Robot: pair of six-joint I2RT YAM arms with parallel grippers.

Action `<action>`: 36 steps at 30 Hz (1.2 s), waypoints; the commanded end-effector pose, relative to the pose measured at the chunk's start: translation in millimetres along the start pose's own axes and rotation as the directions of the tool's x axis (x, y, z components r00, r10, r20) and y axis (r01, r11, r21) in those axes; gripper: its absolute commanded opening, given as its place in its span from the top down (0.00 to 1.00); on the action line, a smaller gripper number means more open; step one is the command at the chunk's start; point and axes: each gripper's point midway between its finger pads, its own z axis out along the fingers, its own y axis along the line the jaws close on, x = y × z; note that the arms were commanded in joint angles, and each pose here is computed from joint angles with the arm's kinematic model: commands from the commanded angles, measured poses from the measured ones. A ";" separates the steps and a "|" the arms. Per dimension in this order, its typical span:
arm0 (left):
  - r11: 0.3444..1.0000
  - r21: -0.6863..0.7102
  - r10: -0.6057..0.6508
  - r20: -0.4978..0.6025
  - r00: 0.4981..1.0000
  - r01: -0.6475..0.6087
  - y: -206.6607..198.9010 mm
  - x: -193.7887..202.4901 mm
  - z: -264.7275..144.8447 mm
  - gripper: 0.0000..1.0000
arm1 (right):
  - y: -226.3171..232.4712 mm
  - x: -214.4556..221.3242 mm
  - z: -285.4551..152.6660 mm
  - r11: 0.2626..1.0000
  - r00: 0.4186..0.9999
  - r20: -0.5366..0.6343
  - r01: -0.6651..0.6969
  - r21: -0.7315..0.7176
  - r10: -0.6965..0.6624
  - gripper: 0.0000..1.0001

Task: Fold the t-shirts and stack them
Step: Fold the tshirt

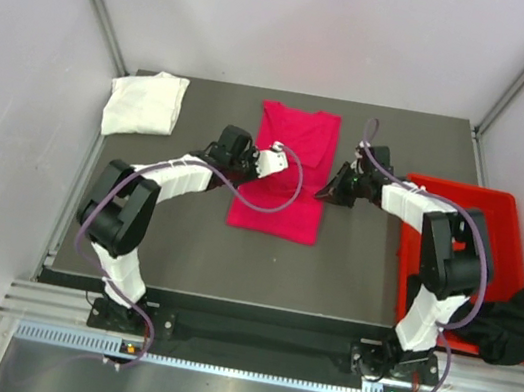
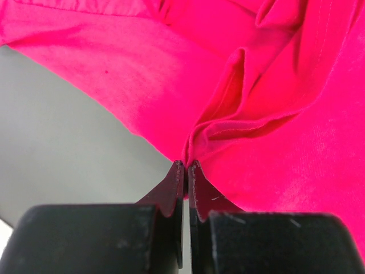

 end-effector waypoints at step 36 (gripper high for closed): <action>0.943 0.252 0.202 0.086 0.976 -0.218 -98.0 32.4 -74.9 0.36 | -12.3 88.4 -37.2 0.972 0.984 -0.033 0.179 0.153 -0.176 0.43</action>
